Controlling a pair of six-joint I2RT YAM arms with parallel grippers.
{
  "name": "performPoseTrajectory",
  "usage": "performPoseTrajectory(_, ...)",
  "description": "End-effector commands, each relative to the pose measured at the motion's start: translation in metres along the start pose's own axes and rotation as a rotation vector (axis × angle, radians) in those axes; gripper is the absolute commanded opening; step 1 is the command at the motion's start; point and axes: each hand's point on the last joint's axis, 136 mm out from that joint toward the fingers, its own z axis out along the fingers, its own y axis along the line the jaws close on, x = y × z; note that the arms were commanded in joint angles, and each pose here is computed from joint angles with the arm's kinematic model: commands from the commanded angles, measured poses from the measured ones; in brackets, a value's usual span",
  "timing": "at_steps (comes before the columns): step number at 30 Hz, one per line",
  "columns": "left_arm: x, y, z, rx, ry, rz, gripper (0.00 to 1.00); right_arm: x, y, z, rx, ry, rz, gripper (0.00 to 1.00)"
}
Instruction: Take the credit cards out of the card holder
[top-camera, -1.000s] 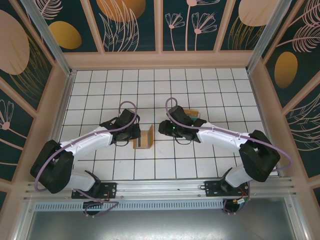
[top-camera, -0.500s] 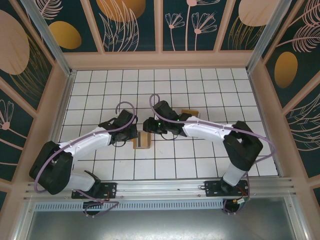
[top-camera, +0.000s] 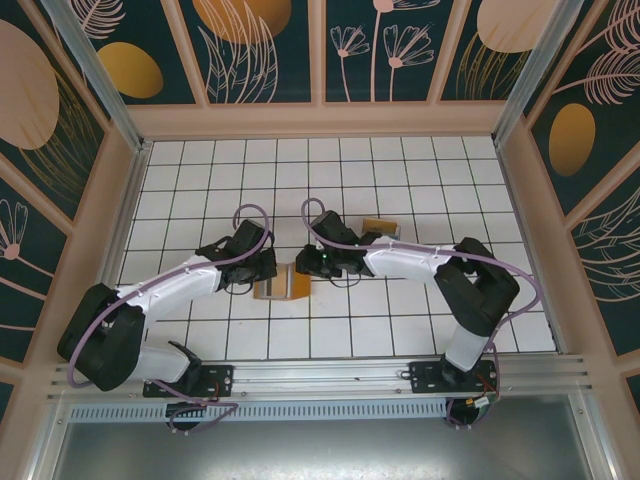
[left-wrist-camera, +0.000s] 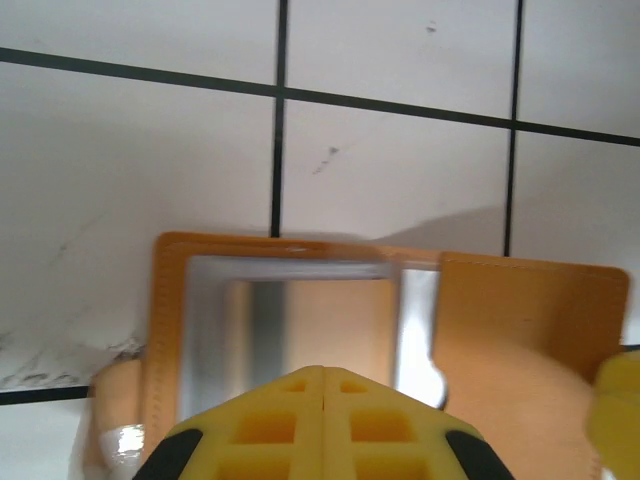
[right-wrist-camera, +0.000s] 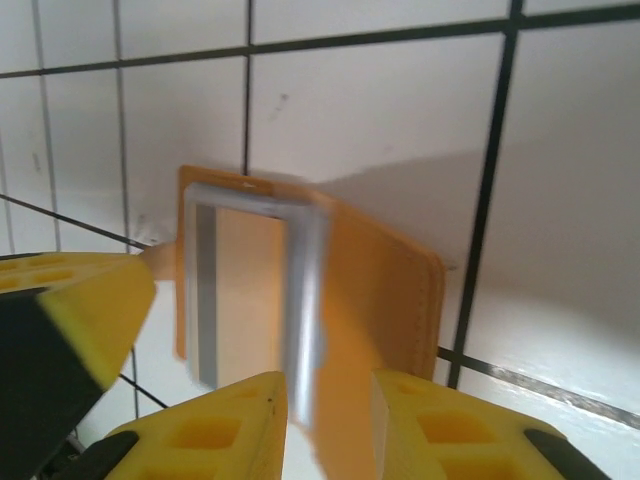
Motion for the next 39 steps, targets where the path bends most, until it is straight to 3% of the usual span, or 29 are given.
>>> performPoseTrajectory(1, -0.001, -0.013, 0.001, 0.073, 0.009, 0.024, 0.03, 0.010, -0.011, 0.007, 0.018, 0.042, 0.021, 0.29)
performPoseTrajectory(6, 0.004, -0.001, 0.008, 0.012, 0.031, 0.022, 0.02, 0.010, -0.012, 0.009, 0.022, 0.044, 0.017, 0.28)
performPoseTrajectory(15, 0.014, 0.052, 0.017, -0.251, 0.040, -0.033, 0.01, 0.009, -0.023, 0.016, 0.054, 0.054, 0.009, 0.28)
performPoseTrajectory(18, 0.019, 0.066, 0.018, -0.286, 0.054, -0.069, 0.07, 0.009, -0.025, 0.018, 0.058, 0.059, 0.001, 0.28)
performPoseTrajectory(22, 0.030, 0.058, 0.025, -0.191, 0.089, -0.094, 0.13, 0.010, -0.029, 0.020, 0.066, 0.061, -0.004, 0.28)
performPoseTrajectory(31, 0.050, 0.039, 0.029, -0.034, 0.138, -0.235, 0.09, -0.010, -0.040, 0.017, 0.091, 0.037, -0.050, 0.28)
performPoseTrajectory(35, 0.048, 0.042, 0.025, -0.053, 0.127, -0.245, 0.09, -0.025, -0.041, 0.014, 0.095, 0.023, -0.076, 0.28)
performPoseTrajectory(39, 0.043, 0.041, 0.021, -0.053, 0.103, -0.244, 0.09, -0.039, -0.019, 0.003, 0.055, 0.002, -0.097, 0.28)
